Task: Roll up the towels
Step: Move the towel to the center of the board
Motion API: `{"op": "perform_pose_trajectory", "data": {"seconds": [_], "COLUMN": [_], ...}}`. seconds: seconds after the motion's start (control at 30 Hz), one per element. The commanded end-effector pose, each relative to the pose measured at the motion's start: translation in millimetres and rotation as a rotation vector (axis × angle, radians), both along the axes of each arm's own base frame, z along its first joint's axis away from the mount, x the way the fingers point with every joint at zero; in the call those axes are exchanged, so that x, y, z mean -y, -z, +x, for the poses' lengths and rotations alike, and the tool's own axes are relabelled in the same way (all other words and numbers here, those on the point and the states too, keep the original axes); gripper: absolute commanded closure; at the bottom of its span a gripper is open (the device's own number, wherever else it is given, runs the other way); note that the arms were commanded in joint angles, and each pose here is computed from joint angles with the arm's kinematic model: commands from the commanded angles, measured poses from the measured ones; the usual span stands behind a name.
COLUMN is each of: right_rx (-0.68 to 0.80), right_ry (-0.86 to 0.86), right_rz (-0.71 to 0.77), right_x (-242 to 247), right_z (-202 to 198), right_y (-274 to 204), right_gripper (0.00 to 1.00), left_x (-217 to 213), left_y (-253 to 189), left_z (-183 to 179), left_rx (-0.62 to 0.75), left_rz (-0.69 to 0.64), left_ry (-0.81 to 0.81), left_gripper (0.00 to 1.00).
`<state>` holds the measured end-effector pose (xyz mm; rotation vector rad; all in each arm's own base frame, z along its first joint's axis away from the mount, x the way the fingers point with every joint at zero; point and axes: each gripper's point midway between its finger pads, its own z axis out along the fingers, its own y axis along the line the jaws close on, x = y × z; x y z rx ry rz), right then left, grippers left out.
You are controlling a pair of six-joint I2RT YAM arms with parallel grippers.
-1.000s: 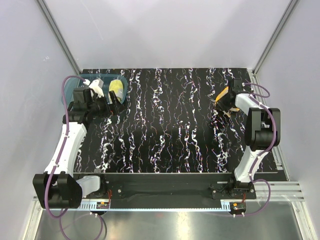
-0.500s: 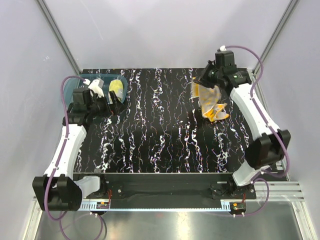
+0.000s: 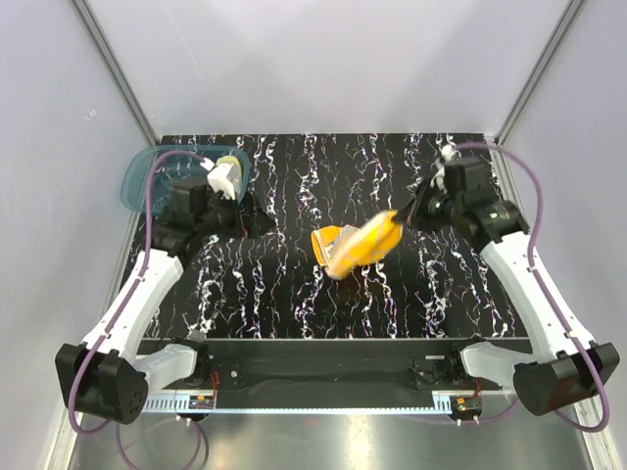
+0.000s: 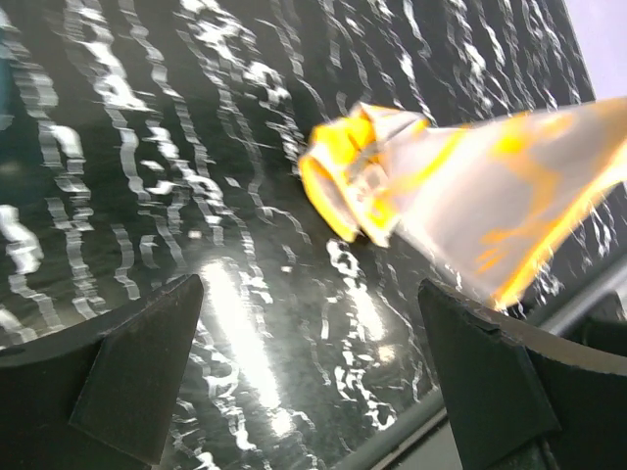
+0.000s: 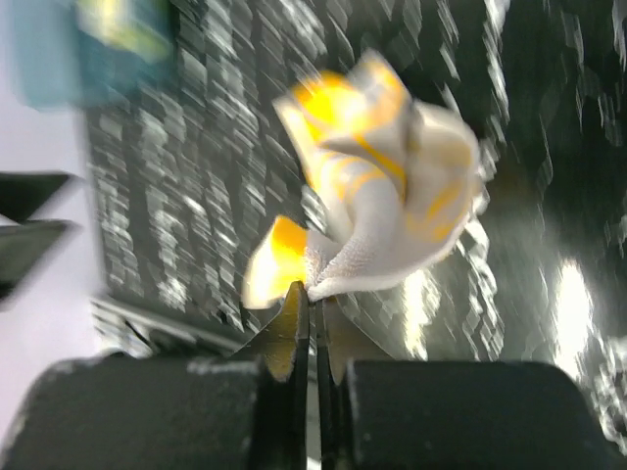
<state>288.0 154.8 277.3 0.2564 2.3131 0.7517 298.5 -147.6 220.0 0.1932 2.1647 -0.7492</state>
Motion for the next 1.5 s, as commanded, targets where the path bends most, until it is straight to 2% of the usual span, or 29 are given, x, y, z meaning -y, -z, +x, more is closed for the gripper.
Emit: {"op": "perform_pose_trajectory", "data": {"seconds": [0.0, 0.13, 0.2, 0.33, 0.43, 0.47, 0.53, 0.57, 0.67, 0.7, 0.77, 0.9, 1.03, 1.23, 1.33, 1.37, 1.43, 1.47], "right_rx": [-0.111, -0.195, -0.204, -0.172, -0.072, 0.002, 0.081, 0.175, 0.292, 0.414, 0.509, 0.541, 0.501, 0.306, 0.177, 0.132, 0.081, 0.035], "right_ry": [-0.046, 0.032, 0.019, 0.018, -0.04, -0.062, -0.132, -0.152, -0.227, -0.281, -0.319, -0.4, -0.436, -0.355, -0.422, -0.498, -0.488, -0.496], "right_rz": [0.003, -0.056, -0.034, -0.031, 0.018, 0.047, 0.092, 0.119, 0.173, 0.217, 0.246, 0.297, 0.342, 0.252, 0.214, 0.207, 0.183, 0.158], "right_x": [-2.5, 16.2, 13.0, 12.4, -0.6, -7.2, -19.0, -23.2, -34.9, -38.3, -41.1, -51.7, -61.2, -76.3, -139.2, -178.7, -218.1, -242.8], "right_z": [-24.7, -44.0, -48.9, -43.9, -29.0, -18.3, -14.9, -9.7, -8.1, -22.5, -29.2, -36.3, -31.4, 6.2, -5.8, -26.4, -41.5, -43.1], "right_y": [45.6, 79.5, 87.6, 81.3, 34.5, -3.8, -48.0, -96.0, -162.4, -213.7, -259.6, -284.3, -270.1, -191.5, -124.0, -90.4, -51.8, -13.6], "right_gripper": [1.0, 1.0, 1.0, 1.0, 1.0, 1.0, 1.0, 1.0, 1.0, 1.0, 1.0, 1.0, 1.0, 1.0, 1.0, 1.0, 1.0, 1.0], "left_x": [16.5, 37.0, 55.6, 91.3, 99.2, 98.1, 94.0, 91.9, 83.1, 78.4, 73.1, 61.0, 62.4, 52.5, 28.1, 14.4, -5.6, -24.8], "left_y": [-1.1, 20.3, 32.8, 40.8, 37.9, 35.1, 34.9, 31.9, 18.9, 8.7, 0.6, -15.4, -20.5, -25.2, -36.5, -45.1, -56.0, -65.4], "left_z": [-8.3, -17.9, -21.6, -27.2, -22.4, -19.4, -12.7, -10.4, -7.3, -7.1, -8.6, -14.3, -19.8, -22.8, -24.4, -24.1, -28.7, -28.6], "left_rx": [0.037, -0.005, -0.026, -0.04, -0.043, -0.042, -0.034, -0.033, 0.004, 0.037, 0.059, 0.101, 0.149, 0.175, 0.204, 0.22, 0.228, 0.259], "left_rz": [-0.026, -0.07, -0.089, -0.095, -0.091, -0.084, -0.057, -0.047, -0.032, -0.036, -0.036, -0.042, -0.086, -0.078, -0.015, -0.01, 0.012, 0.03], "left_ry": [0.017, 0.04, 0.065, 0.123, 0.113, 0.1, 0.065, 0.053, 0.013, -0.007, -0.024, -0.056, -0.037, -0.069, -0.127, -0.164, -0.205, -0.247], "left_gripper": [0.01, 0.01, 0.01, 0.01, 0.01, 0.01, 0.01, 0.01, 0.01, 0.01, 0.01, 0.01, 0.01, 0.01, 0.01, 0.01, 0.01, 0.01]}}
